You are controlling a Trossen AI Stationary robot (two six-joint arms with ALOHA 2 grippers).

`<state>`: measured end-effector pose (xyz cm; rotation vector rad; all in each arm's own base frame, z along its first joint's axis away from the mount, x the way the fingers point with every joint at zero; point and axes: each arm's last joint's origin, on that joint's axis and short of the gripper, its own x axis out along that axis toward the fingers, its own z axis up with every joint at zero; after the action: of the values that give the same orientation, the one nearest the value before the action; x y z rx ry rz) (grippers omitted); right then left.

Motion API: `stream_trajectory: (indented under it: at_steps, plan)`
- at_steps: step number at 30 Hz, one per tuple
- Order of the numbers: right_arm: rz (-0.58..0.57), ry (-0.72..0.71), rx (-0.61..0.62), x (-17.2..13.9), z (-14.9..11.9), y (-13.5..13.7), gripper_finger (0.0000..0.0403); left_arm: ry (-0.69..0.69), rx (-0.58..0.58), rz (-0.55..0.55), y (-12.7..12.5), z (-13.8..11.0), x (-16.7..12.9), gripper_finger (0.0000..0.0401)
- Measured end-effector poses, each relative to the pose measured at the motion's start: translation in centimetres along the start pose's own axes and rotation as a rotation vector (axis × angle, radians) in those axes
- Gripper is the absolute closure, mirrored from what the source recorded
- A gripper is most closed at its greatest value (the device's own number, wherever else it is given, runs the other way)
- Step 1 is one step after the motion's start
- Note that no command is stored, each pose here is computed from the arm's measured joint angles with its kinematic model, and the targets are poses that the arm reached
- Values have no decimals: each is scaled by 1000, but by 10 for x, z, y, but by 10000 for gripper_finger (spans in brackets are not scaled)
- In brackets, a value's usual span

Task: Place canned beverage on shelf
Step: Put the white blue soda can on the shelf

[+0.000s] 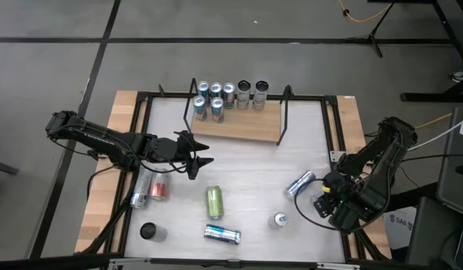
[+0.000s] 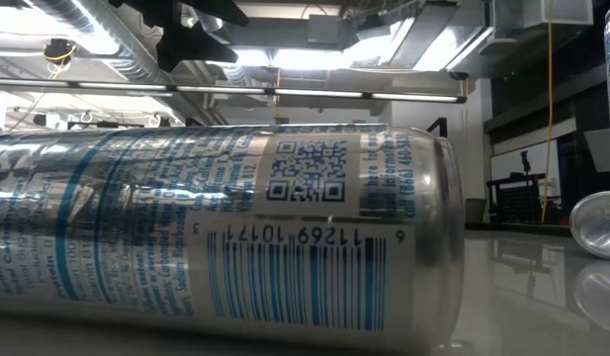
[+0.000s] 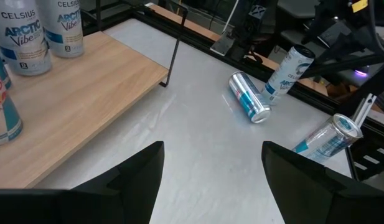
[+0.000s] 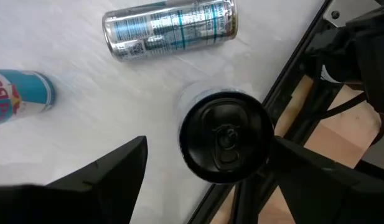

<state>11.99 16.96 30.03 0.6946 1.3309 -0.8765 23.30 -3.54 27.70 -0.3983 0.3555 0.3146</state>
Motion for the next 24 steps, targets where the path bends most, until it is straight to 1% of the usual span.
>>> stream_trajectory:
  at_steps: [5, 10, 15, 18, 24]
  plan:
    - [-20, -8, -1, 5, 0, -1, 82, 0, 0, 0, 0, 0, 0, 138]
    - [-69, -20, 13, 13, 0, -4, 82, 5, -6, -8, 0, 0, 0, 138]
    - [-68, -19, 14, 14, 0, -4, 82, 5, -6, -8, 0, 0, 0, 138]
    - [-46, -10, 17, 11, 0, -2, 82, 5, -6, -9, 0, 0, 0, 138]
    - [36, -15, 27, -4, 0, 2, 82, 5, -6, -9, 0, 0, 0, 138]
